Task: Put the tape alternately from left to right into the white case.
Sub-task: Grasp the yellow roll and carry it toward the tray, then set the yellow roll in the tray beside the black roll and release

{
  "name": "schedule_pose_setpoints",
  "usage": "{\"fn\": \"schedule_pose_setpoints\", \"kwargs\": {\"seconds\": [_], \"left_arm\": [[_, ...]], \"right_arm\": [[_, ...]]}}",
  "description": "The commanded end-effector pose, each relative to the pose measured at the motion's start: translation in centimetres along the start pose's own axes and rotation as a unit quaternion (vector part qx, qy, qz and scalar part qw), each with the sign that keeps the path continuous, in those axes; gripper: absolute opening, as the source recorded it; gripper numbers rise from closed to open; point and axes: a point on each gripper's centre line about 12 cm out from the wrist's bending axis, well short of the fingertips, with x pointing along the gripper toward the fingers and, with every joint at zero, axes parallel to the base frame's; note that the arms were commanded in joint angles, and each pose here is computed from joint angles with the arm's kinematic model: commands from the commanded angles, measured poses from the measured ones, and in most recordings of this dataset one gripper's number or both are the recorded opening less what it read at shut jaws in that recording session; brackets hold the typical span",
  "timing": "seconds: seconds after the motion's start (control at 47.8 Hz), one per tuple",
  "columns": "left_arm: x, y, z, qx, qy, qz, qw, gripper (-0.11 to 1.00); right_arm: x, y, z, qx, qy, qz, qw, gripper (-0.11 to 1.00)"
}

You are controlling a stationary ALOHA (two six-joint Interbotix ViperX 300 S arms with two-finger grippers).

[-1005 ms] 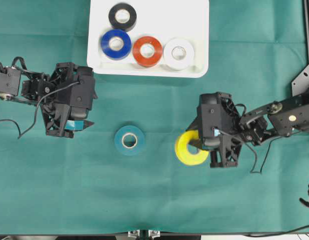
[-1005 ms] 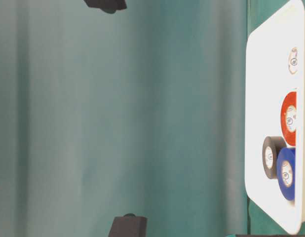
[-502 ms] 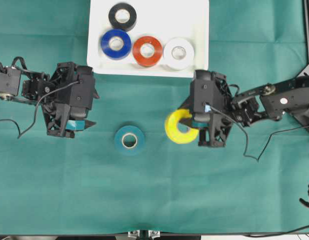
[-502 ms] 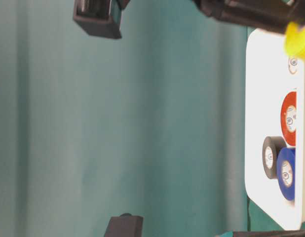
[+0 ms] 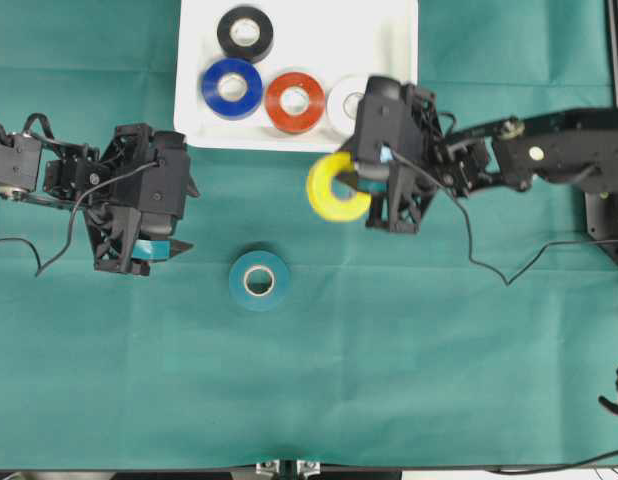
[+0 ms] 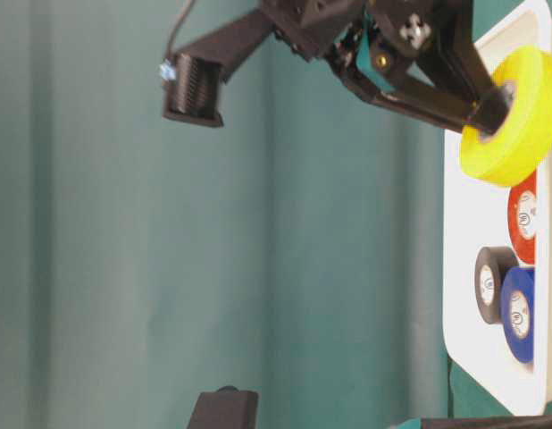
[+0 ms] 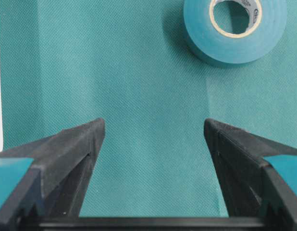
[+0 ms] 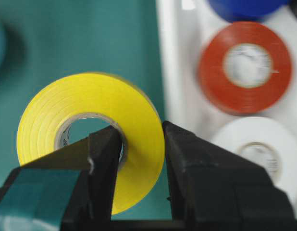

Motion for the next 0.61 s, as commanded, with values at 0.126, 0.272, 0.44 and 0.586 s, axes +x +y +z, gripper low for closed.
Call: {"fn": "schedule_pose_setpoints", "kwargs": {"seconds": [0.126,0.272,0.44,0.586], "left_arm": [[-0.4,0.1,0.7,-0.003,-0.015,0.001,0.9999,0.85],[-0.4,0.1,0.7,-0.003,-0.015,0.001,0.9999,0.85],[-0.3,0.1,0.7,-0.003,-0.015,0.001,0.9999,0.85],[-0.3,0.1,0.8,-0.003,-0.018,0.001,0.9998,0.85]], "right_arm": [[0.2,-3.4,1.9,0.001,-0.024,-0.032,0.9992,0.27],[0.5,-5.7,2.3,0.014,-0.03,-0.047,0.9983,0.27],[1.0,-7.4,2.8,0.03,-0.043,-0.049,0.9975,0.27],[1.5,-8.8,3.4,0.042,-0.05,-0.053,0.9964,0.27]]}}
